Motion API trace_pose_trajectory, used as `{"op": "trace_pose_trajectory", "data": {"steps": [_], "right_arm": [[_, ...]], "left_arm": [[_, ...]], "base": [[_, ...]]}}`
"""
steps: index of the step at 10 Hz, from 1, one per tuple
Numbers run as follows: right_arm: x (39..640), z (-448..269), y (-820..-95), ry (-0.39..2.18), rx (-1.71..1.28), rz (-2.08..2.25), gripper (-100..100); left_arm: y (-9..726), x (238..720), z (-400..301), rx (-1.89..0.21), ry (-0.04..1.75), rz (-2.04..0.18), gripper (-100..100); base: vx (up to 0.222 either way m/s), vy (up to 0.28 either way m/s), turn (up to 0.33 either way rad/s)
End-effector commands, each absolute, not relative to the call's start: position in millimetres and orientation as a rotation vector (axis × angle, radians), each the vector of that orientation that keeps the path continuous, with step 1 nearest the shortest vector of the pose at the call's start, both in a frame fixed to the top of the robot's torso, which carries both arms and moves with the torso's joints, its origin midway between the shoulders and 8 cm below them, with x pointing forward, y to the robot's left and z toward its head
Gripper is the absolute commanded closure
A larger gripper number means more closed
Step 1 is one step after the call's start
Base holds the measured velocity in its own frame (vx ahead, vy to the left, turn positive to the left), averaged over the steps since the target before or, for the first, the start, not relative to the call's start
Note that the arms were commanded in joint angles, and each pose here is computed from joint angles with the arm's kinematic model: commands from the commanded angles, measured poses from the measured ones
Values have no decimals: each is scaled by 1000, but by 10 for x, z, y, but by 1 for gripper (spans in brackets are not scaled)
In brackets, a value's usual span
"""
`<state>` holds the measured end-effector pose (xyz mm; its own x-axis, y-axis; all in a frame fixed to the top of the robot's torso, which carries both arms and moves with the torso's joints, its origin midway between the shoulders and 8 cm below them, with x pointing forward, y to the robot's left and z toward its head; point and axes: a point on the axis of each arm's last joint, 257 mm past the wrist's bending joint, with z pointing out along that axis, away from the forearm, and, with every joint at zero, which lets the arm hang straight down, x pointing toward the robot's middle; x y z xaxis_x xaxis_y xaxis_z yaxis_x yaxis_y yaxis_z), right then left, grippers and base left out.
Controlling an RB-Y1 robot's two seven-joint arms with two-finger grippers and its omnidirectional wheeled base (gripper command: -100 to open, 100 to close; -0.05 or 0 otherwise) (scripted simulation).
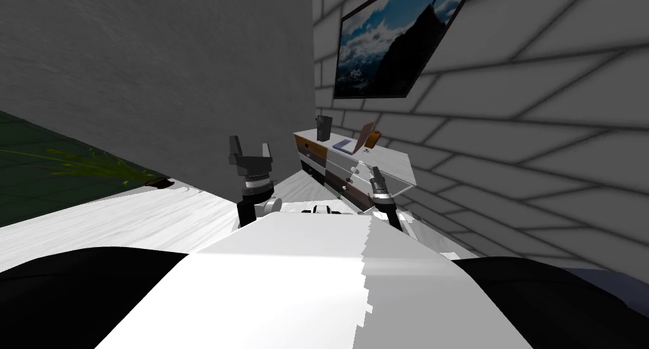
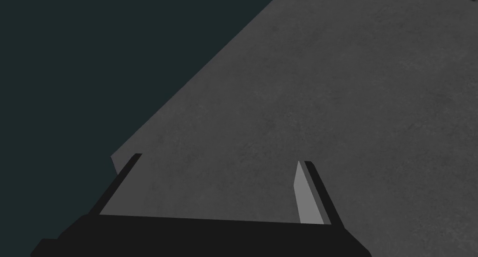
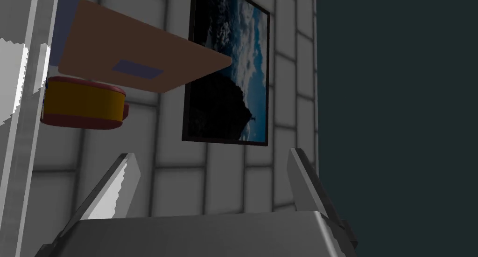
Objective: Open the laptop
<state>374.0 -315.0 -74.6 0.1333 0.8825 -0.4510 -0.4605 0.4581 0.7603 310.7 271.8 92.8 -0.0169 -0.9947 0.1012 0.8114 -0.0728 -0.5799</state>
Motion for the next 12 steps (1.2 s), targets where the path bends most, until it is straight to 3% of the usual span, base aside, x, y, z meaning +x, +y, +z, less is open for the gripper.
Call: {"op": "trace_pose_trajectory", "data": {"steps": [1, 6, 12], "right_arm": [[3801, -961, -3334, 1106, 483, 948, -100], [3917, -1394, -3990, 1277, 424, 699, -100], [3950, -1593, -4540, 1376, 378, 512, -100]], "left_arm": [[2717, 3108, 928, -564, 418, -1562, 0], [2717, 3108, 928, -564, 418, -1562, 0], [2718, 3107, 928, -564, 418, -1561, 0]], "base": [[30, 145, 60], [27, 207, 116], [37, 131, 65]]}}
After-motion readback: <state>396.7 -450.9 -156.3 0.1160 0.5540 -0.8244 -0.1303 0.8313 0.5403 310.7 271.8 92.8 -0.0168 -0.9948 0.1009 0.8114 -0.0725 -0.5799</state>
